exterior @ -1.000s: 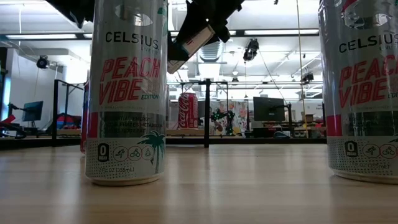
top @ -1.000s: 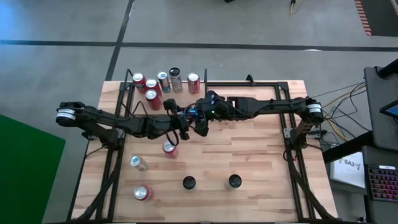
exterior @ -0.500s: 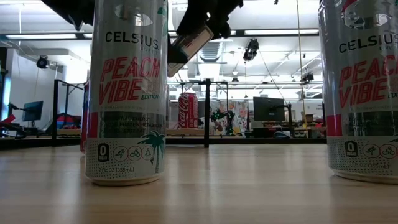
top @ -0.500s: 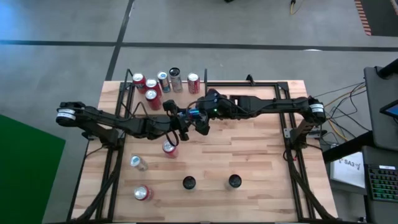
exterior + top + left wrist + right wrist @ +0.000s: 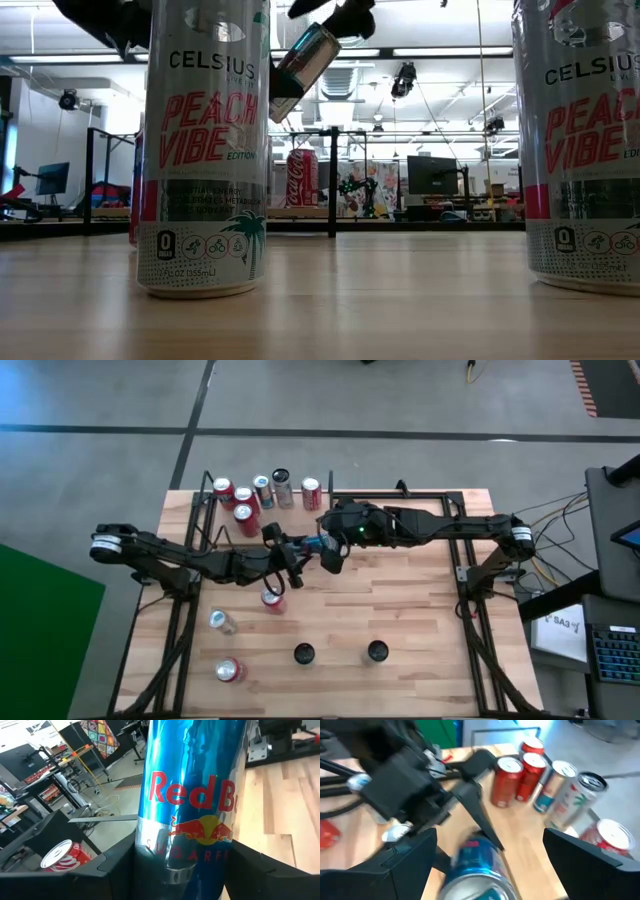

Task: Place canned beverage on shelf
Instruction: Put the right blue soda can on the shelf aligned with the other blue soda can

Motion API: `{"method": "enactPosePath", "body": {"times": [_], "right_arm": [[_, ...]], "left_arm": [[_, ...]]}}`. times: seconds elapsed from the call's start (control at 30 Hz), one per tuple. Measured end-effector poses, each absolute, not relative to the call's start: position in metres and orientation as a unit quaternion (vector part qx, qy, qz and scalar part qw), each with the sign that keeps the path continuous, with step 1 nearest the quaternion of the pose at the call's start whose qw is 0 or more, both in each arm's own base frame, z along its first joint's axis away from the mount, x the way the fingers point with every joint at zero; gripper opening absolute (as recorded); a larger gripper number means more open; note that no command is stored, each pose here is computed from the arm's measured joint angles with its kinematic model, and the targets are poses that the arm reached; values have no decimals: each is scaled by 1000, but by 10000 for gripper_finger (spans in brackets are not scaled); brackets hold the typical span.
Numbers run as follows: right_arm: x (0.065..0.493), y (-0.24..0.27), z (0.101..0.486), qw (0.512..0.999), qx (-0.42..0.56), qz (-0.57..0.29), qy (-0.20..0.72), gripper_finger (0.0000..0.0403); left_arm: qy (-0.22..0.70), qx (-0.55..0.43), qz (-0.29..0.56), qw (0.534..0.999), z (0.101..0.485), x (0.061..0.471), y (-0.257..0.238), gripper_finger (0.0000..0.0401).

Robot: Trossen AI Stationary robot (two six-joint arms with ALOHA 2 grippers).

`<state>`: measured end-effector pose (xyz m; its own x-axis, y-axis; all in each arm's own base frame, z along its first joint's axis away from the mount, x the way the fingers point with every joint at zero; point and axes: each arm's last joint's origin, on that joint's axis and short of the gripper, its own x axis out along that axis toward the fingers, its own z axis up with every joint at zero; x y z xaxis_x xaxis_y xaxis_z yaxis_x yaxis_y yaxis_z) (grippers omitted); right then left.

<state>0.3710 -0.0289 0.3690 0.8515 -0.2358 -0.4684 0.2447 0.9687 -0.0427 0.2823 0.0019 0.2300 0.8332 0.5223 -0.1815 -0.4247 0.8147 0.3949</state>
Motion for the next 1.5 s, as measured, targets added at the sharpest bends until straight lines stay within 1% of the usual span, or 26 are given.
{"method": "enactPosePath", "body": {"times": [0.17,0.4,0.53,0.73,0.87,0.97,1.07,1.2,1.33,1.4,1.5], "right_arm": [[370,-27,378,973,3,-93,213,352],[357,-24,399,983,-36,-61,172,352],[351,-17,407,983,-70,-47,161,352],[351,-4,407,983,-107,-24,149,352],[358,-2,396,985,-118,-20,126,352],[363,-3,385,986,-117,-24,116,352],[368,-5,376,991,-108,-22,71,352],[378,-6,357,994,-96,-26,35,352],[390,-7,347,996,-81,-34,-3,352],[398,-9,341,996,-72,-52,-13,352],[410,-12,331,994,-74,-77,-3,352]], "left_arm": [[105,154,242,952,224,277,1,221],[48,136,212,967,216,265,-1,221],[-20,123,185,975,217,253,-2,221],[-111,110,157,975,218,230,-3,221],[-151,102,154,971,219,218,-3,221],[-156,99,155,970,217,214,-3,221],[-161,96,157,970,218,213,-3,221],[-161,96,157,970,219,214,-3,221],[-160,93,193,963,222,215,-1,221],[-160,93,200,962,223,216,0,221],[-159,97,200,962,223,216,-1,225]]}}
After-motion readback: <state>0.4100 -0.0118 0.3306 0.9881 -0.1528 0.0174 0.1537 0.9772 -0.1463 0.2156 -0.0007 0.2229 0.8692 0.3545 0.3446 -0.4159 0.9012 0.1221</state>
